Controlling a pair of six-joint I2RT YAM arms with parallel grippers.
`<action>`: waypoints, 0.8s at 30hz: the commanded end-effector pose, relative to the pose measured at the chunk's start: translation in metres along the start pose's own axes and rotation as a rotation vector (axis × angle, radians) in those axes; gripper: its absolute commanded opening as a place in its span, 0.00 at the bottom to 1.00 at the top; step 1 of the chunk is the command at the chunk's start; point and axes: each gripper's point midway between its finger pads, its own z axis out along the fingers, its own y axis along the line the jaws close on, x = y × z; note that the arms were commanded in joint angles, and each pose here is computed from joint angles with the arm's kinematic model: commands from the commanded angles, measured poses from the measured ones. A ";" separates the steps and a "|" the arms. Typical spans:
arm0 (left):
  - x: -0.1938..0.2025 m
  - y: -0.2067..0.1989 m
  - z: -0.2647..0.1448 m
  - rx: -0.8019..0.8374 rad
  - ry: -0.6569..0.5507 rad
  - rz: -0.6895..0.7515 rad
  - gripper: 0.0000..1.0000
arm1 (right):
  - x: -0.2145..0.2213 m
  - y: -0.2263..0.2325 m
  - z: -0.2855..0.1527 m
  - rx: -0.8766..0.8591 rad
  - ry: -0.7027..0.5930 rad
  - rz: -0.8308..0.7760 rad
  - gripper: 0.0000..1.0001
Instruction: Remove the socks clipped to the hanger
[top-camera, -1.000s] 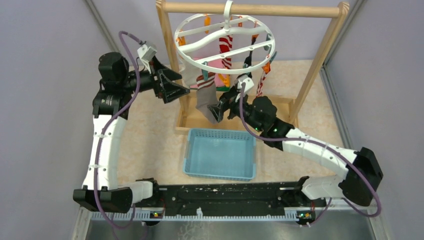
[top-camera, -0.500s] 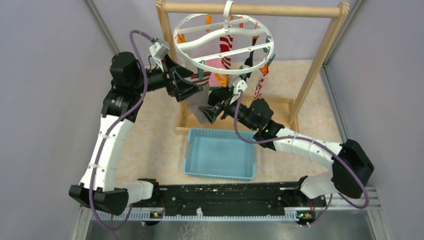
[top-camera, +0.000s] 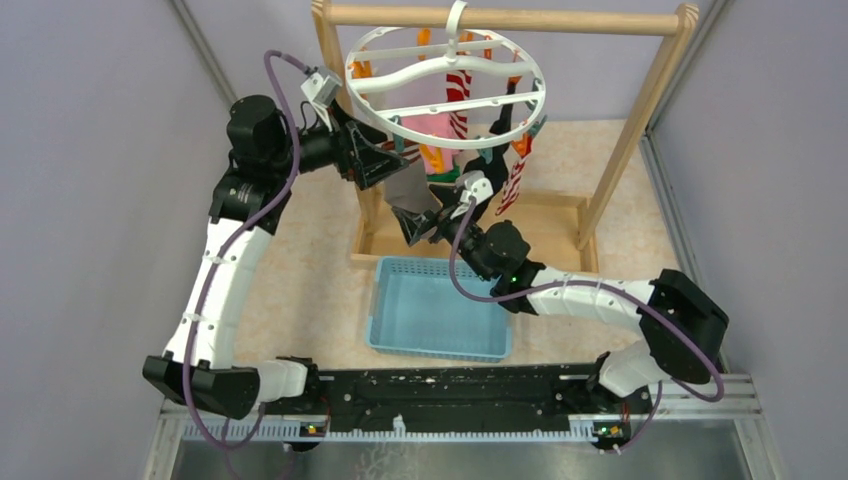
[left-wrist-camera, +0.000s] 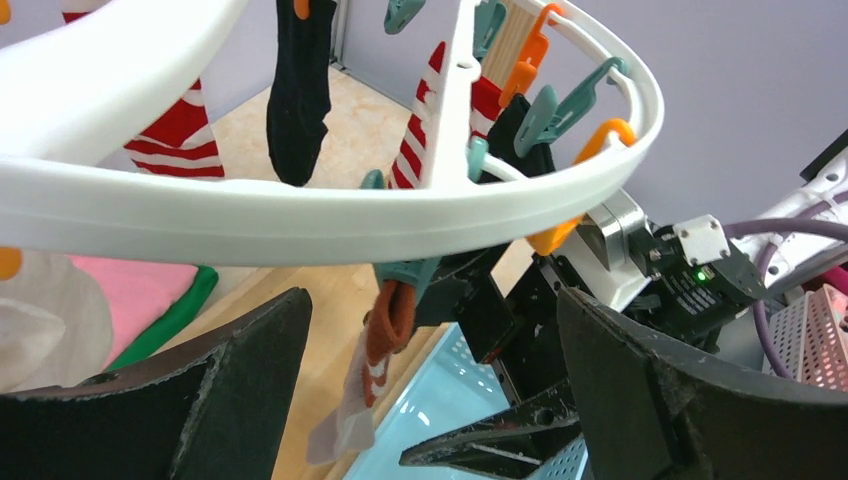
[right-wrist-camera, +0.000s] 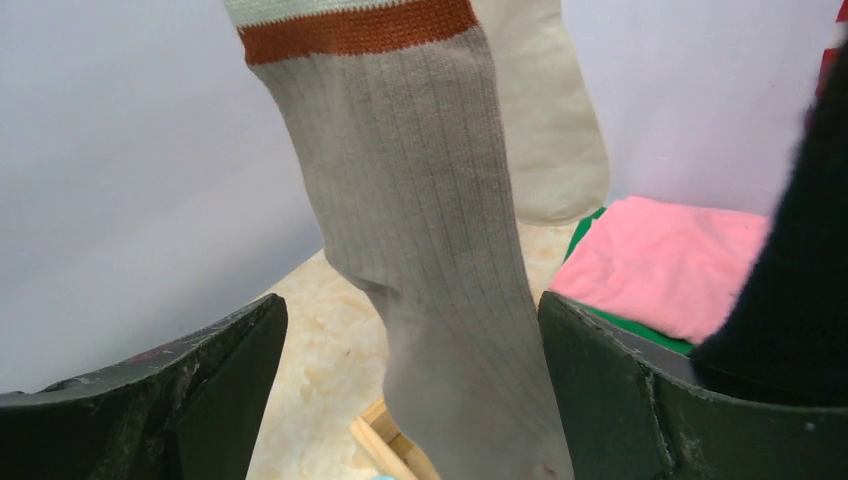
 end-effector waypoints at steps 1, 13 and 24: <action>-0.029 -0.005 0.004 0.016 -0.072 0.044 0.98 | -0.031 0.010 0.011 0.036 -0.119 0.017 0.95; -0.045 -0.002 0.009 0.003 -0.110 0.037 0.85 | -0.021 0.015 0.019 0.076 -0.129 0.021 0.79; -0.042 0.012 0.014 -0.056 -0.110 -0.027 0.77 | -0.019 0.030 0.021 0.002 -0.119 0.049 0.57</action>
